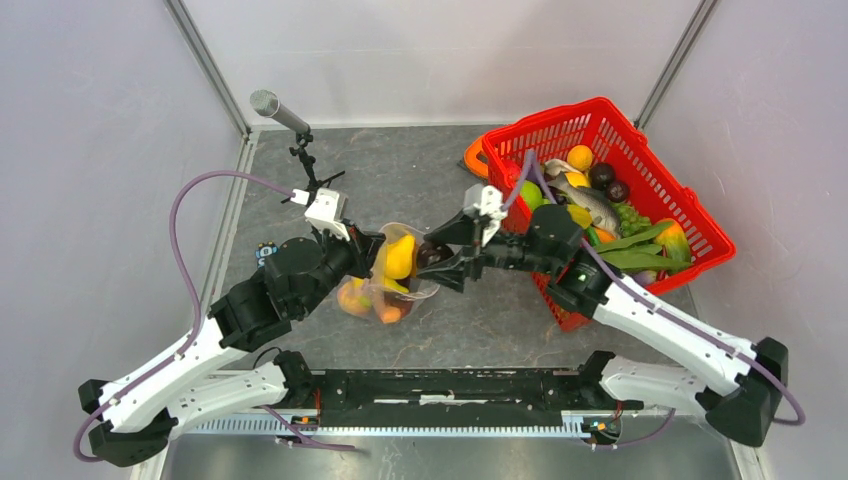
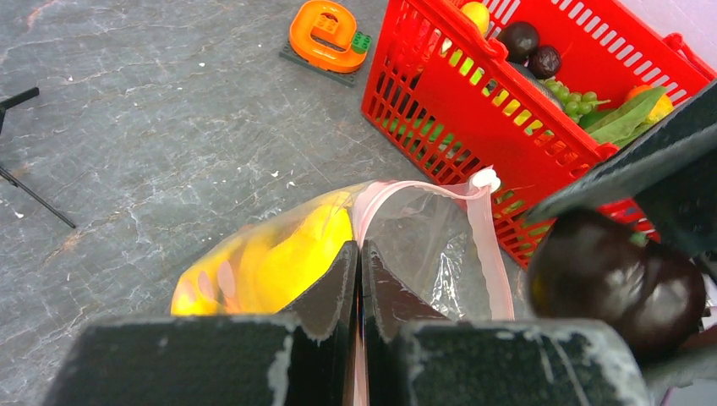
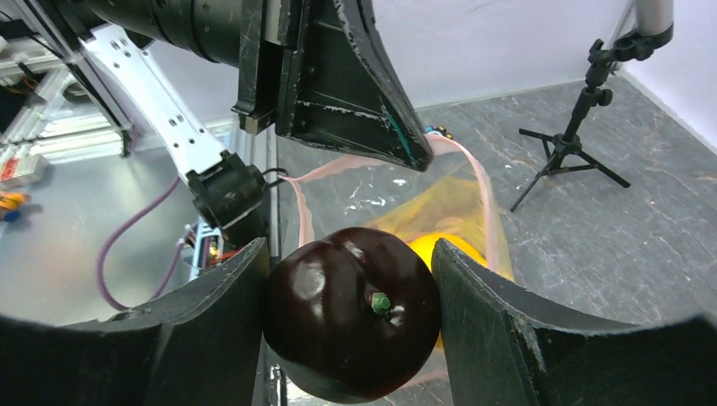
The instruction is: Place the food in the zip-top bag and seal the zipper
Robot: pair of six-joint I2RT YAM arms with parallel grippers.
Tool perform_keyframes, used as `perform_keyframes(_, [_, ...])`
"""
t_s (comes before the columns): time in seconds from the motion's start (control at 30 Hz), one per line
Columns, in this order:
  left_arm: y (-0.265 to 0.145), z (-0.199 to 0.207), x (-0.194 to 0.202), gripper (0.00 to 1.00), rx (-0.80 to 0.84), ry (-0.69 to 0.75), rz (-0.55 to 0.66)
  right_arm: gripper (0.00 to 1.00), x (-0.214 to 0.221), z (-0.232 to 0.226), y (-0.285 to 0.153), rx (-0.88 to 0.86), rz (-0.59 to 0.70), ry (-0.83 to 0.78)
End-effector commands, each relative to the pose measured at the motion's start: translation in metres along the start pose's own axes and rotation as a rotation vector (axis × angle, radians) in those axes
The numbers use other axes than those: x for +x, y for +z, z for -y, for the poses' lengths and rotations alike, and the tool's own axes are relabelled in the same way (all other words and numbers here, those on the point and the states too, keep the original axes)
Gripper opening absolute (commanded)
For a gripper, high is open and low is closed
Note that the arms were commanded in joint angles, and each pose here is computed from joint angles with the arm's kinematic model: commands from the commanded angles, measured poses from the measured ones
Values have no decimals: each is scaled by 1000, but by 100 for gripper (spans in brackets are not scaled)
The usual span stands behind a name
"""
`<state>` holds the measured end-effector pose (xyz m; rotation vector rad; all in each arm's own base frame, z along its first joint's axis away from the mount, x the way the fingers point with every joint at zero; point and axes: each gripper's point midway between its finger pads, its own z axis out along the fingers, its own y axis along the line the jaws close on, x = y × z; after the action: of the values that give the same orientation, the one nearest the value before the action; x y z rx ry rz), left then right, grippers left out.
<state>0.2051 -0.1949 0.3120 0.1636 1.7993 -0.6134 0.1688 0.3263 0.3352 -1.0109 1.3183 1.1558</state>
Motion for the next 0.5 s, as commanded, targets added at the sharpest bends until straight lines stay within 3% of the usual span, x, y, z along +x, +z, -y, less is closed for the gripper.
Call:
perform_keyframes(0.0, [-1, 9, -19, 9, 31, -68, 59, 49, 1, 11, 25, 128, -60, -110])
perform_keyframes(0.13, [-4, 9, -22, 9, 30, -71, 65, 49, 17, 20, 44, 238, -129, -155])
perform_keyframes(0.3, [-10, 8, -28, 9, 39, -82, 82, 62, 28, 27, 61, 307, -176, -178])
perform_keyframes(0.4, [-16, 2, -37, 9, 12, -84, 103, 72, 21, 6, 76, 200, -130, -172])
perform_keyframes(0.47, [-20, -7, -41, 9, -38, -78, 107, 84, 13, -14, 84, 84, -98, -161])
